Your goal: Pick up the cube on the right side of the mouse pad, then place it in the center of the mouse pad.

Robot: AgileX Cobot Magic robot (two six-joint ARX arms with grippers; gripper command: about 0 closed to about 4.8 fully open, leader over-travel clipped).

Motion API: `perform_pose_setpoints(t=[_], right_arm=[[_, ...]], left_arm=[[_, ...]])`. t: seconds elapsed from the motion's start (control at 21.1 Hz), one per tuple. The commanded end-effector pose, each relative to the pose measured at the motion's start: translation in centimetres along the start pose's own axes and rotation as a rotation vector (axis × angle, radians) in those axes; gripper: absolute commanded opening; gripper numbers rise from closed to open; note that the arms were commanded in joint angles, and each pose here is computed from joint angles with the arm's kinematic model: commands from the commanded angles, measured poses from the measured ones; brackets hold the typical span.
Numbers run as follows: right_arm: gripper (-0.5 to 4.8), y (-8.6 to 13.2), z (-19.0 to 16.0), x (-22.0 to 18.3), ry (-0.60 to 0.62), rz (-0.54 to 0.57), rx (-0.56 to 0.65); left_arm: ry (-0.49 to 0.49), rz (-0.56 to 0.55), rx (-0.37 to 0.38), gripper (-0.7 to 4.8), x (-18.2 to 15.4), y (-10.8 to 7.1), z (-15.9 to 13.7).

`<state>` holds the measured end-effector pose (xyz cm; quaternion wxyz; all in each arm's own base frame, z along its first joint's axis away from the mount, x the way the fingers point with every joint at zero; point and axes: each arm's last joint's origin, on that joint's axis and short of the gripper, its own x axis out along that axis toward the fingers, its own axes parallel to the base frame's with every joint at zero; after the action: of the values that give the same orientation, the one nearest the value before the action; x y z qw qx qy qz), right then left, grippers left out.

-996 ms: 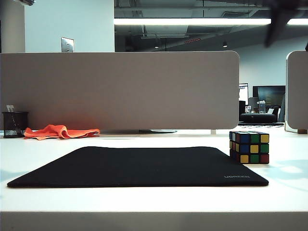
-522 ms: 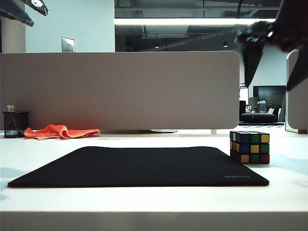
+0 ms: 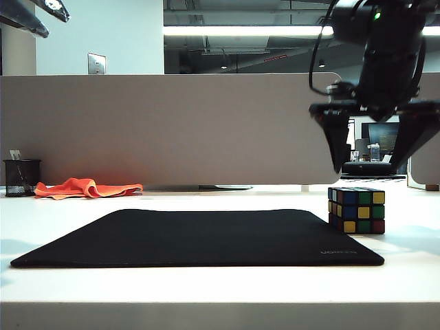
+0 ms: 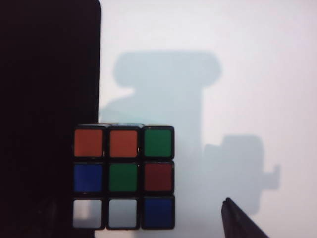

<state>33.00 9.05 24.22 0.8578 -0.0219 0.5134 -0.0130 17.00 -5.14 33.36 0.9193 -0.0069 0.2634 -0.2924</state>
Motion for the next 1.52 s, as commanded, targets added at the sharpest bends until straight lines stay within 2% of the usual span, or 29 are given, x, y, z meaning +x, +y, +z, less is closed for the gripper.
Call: perform_pose_setpoints(t=[0.05, 0.38, 0.62, 0.76, 0.85, 1.0, 1.38, 1.52], right_arm=[[4.79, 0.2, 0.3, 0.5, -0.006, -0.003, 0.005], [4.79, 0.6, 0.5, 2.0, -0.006, 0.026, 0.013], [4.79, 1.0, 0.2, 3.4, 0.046, 0.058, 0.054], [4.20, 1.0, 0.1, 3.8, 0.055, 0.053, 0.053], [3.53, 1.0, 0.1, 3.8, 0.054, 0.051, 0.053], [3.12, 1.0, 0.2, 3.8, 0.051, 0.050, 0.054], [3.04, 0.9, 0.4, 3.6, 0.033, 0.008, 0.052], [2.98, 0.8, 1.4, 2.2, 0.046, 0.001, 0.042]], left_arm=[[0.002, -0.006, -0.002, 1.92, -0.1, 0.0, 0.0], [0.008, -0.006, -0.004, 1.92, -0.1, 0.0, 0.0], [0.008, -0.006, -0.004, 1.92, -0.1, 0.0, 0.0], [0.011, -0.007, -0.005, 1.91, -0.1, 0.0, -0.1], [0.011, -0.006, -0.005, 1.91, -0.1, 0.0, -0.1], [0.011, -0.007, -0.005, 1.91, -0.1, 0.0, -0.1], [0.011, -0.007, -0.005, 1.91, -0.1, 0.0, -0.1], [0.011, -0.007, -0.005, 1.91, -0.1, 0.0, -0.1]])
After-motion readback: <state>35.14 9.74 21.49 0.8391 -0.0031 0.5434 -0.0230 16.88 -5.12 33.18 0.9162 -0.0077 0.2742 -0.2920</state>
